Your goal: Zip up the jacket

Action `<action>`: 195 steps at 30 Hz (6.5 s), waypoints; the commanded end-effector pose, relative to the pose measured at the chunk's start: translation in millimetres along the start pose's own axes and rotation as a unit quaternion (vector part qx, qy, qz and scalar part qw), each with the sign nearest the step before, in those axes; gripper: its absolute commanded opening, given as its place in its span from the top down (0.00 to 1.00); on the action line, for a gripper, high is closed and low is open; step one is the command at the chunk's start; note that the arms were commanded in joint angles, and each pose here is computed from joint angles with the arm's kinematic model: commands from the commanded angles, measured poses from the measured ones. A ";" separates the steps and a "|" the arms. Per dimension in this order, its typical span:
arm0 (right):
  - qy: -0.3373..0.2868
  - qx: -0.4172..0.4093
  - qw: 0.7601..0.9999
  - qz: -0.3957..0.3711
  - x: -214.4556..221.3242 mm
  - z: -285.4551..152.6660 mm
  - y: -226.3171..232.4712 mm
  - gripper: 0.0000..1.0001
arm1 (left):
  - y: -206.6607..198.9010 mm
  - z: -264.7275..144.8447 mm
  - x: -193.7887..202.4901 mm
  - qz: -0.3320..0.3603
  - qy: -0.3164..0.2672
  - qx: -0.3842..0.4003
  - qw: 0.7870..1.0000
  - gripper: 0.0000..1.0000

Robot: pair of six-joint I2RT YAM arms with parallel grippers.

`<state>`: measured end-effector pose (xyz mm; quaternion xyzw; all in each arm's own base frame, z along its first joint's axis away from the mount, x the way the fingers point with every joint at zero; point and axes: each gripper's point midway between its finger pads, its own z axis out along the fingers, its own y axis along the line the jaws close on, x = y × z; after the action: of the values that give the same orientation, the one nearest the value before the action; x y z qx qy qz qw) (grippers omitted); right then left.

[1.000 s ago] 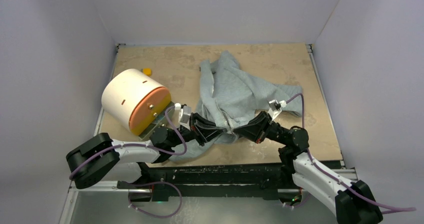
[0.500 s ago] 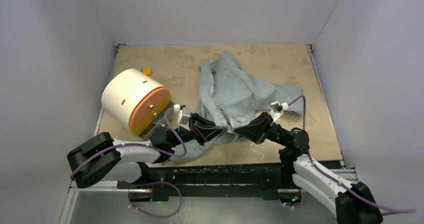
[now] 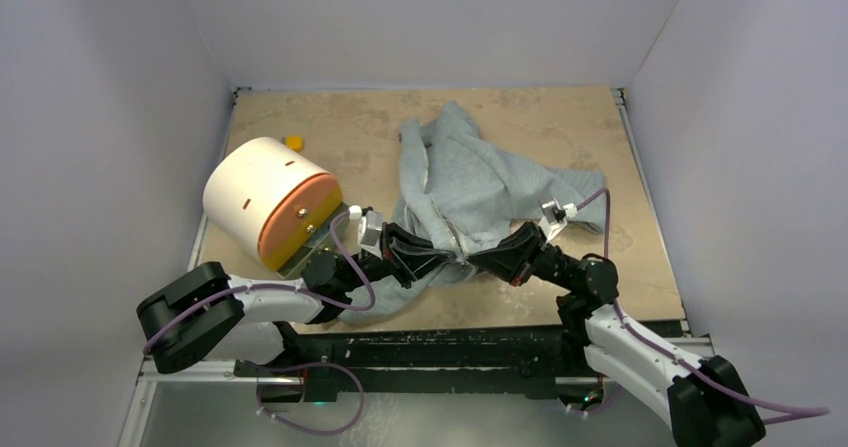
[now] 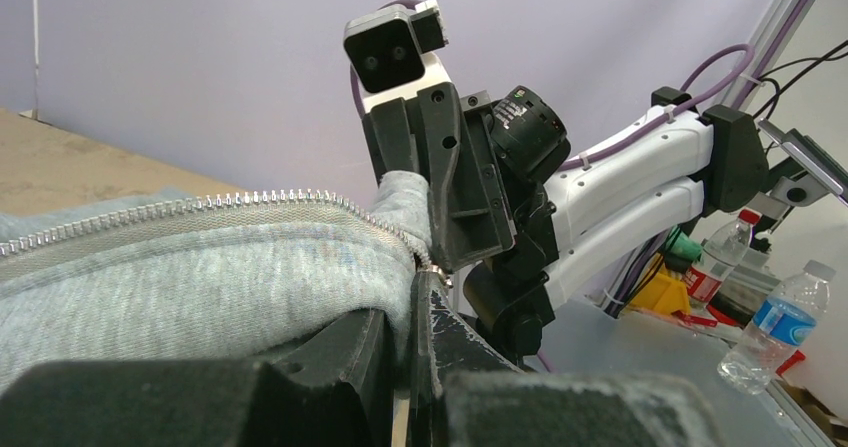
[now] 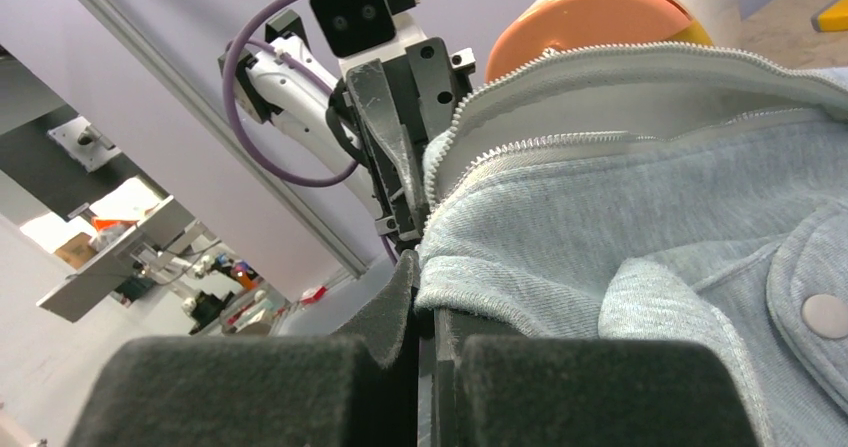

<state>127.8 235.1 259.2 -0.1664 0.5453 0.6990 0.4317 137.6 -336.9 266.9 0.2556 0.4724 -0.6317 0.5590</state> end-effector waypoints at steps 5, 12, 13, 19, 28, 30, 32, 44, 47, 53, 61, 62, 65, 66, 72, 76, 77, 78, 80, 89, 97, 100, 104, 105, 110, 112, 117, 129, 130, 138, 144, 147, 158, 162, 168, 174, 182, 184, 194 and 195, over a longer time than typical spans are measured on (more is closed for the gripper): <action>-0.022 -0.071 0.995 -0.060 -21.0 5.3 37.7 1.00 | -12.6 10.6 -39.6 0.022 -0.073 0.026 0.997 1.00; -0.022 -0.048 0.998 -0.047 -20.6 7.3 26.1 1.00 | -16.0 12.3 -40.9 0.021 -0.072 0.035 0.997 1.00; -0.022 -0.046 0.998 -0.047 -21.3 8.0 25.2 1.00 | -16.9 12.6 -41.0 0.021 -0.072 0.037 0.997 1.00; -0.016 -0.037 0.998 -0.049 -22.7 11.0 22.0 1.00 | -18.9 13.8 -40.2 0.017 -0.068 0.043 0.997 1.00; -0.019 -0.026 0.998 -0.046 -23.4 11.7 16.7 1.00 | -23.7 15.5 -41.8 0.012 -0.067 0.055 0.996 1.00; -0.018 -0.022 0.999 -0.045 -22.7 11.3 15.0 1.00 | -24.5 16.2 -42.8 0.010 -0.068 0.057 0.996 1.00; -0.018 -0.021 0.999 -0.045 -22.1 10.9 14.8 1.00 | -25.1 15.9 -43.4 0.008 -0.070 0.058 0.996 1.00; -0.014 -0.009 0.999 -0.045 -18.8 9.0 9.7 1.00 | -27.7 13.1 -47.2 0.000 -0.079 0.061 0.995 1.00; -0.013 -0.009 0.999 -0.044 -18.1 8.6 9.8 1.00 | -28.0 12.9 -46.9 -0.002 -0.079 0.061 0.995 1.00; -0.013 -0.008 0.999 -0.043 -17.8 8.5 8.8 1.00 | -28.0 13.3 -47.1 -0.003 -0.080 0.061 0.995 1.00; -0.019 -0.014 0.999 -0.049 -21.7 9.9 12.6 1.00 | -26.4 13.7 -41.0 -0.009 -0.069 0.060 0.996 1.00; -0.022 -0.016 0.998 -0.050 -23.1 10.1 13.7 1.00 | -26.2 13.9 -40.2 -0.010 -0.068 0.060 0.996 1.00; -0.029 -0.028 0.998 -0.055 -26.2 10.6 19.0 1.00 | -24.9 14.4 -38.9 -0.011 -0.067 0.059 0.996 1.00; -0.031 -0.032 0.998 -0.054 -26.9 10.7 20.6 1.00 | -24.5 14.5 -38.6 -0.012 -0.067 0.059 0.996 1.00; -0.041 -0.040 0.997 -0.055 -32.7 13.8 22.7 1.00 | -26.5 17.2 -38.1 -0.015 -0.066 0.067 0.995 1.00; -0.049 -0.042 0.996 -0.057 -35.9 15.1 22.3 1.00 | -26.9 18.9 -36.1 -0.019 -0.062 0.071 0.995 1.00; -0.051 -0.043 0.996 -0.056 -36.6 15.2 22.5 1.00 | -26.6 19.2 -34.8 -0.021 -0.059 0.071 0.995 1.00; -0.054 -0.043 0.996 -0.057 -37.1 15.1 22.3 1.00 | -26.6 19.1 -34.0 -0.023 -0.058 0.071 0.996 1.00; -0.057 -0.044 0.996 -0.058 -38.2 15.2 22.4 1.00 | -26.5 19.3 -32.9 -0.026 -0.056 0.071 0.996 1.00; -0.081 -0.048 0.993 -0.073 -44.9 13.7 25.5 1.00 | -26.3 20.3 -27.7 -0.035 -0.044 0.072 0.996 1.00; -0.102 -0.036 0.991 -0.080 -53.7 14.2 23.3 1.00 | -28.3 23.6 -15.5 -0.046 -0.011 0.079 0.996 1.00; -0.105 -0.028 0.991 -0.076 -56.3 15.7 20.6 1.00 | -28.2 24.2 -6.8 -0.047 0.005 0.075 0.996 1.00; -0.114 -0.014 0.991 -0.069 -60.6 15.8 17.1 1.00 | -23.5 28.8 8.3 -0.046 0.037 0.057 0.997 1.00; -0.116 -0.013 0.991 -0.070 -61.5 15.5 17.6 1.00 | -22.1 30.1 11.5 -0.043 0.044 0.051 0.997 1.00; -0.115 0.001 0.991 -0.067 -62.1 15.2 15.0 1.00 | -17.2 29.8 23.6 -0.043 0.062 0.033 0.997 1.00; -0.113 0.007 0.992 -0.064 -60.5 14.2 12.4 1.00 | -13.8 28.6 26.7 -0.045 0.065 0.025 0.997 1.00; -0.097 0.043 0.993 -0.042 -50.9 11.7 -3.9 1.00 | 4.4 19.4 43.0 -0.057 0.081 -0.024 0.995 1.00; -0.021 0.241 0.969 0.049 7.1 -24.6 -84.8 1.00 | 48.8 -15.9 117.1 -0.089 0.151 -0.122 0.977 1.00; -0.017 0.254 0.965 0.059 11.5 -27.5 -90.3 1.00 | 50.3 -17.6 123.2 -0.092 0.156 -0.124 0.976 1.00; 0.044 0.320 0.939 0.122 49.7 -44.7 -120.2 1.00 | 64.1 -39.9 162.6 -0.139 0.185 -0.167 0.958 1.00; 0.070 0.339 0.931 0.115 57.4 -51.7 -124.0 0.85 | 70.2 -51.0 177.8 -0.162 0.211 -0.200 0.943 1.00; 0.078 0.338 0.931 0.112 58.1 -51.9 -121.6 0.77 | 70.8 -54.0 180.5 -0.167 0.216 -0.206 0.940 1.00; 0.124 0.347 0.924 0.096 64.9 -66.2 -101.9 0.62 | 71.7 -60.8 186.9 -0.180 0.224 -0.217 0.933 1.00; 0.135 0.371 0.915 0.078 61.9 -76.6 -96.7 0.60 | 70.9 -60.9 186.2 -0.182 0.223 -0.217 0.933 1.00; 0.149 0.376 0.914 0.030 48.1 -79.9 -84.0 0.62 | 70.0 -58.1 184.1 -0.189 0.218 -0.216 0.933 1.00; 0.178 0.347 0.920 0.045 63.0 -81.4 -73.9 0.63 | 69.8 -54.6 183.9 -0.190 0.216 -0.213 0.933 1.00; 0.213 0.319 0.922 0.049 89.2 -73.9 -83.3 0.61 | 70.0 -51.3 185.8 -0.192 0.221 -0.211 0.933 1.00; 0.223 0.308 0.924 0.045 97.4 -67.0 -86.0 0.61 | 69.6 -49.6 186.6 -0.193 0.223 -0.208 0.933 1.00; 0.195 0.348 0.917 -0.020 100.6 -69.6 -116.9 0.57 | 68.9 -44.2 188.1 -0.196 0.225 -0.201 0.933 1.00; 0.191 0.354 0.915 -0.025 99.3 -72.0 -118.7 0.56 | 68.8 -44.4 188.1 -0.196 0.226 -0.201 0.933 1.00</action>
<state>125.3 219.6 82.4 -0.1551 0.8412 0.4229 0.2991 150.9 -375.4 68.6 0.1705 0.7426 -0.5434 0.3524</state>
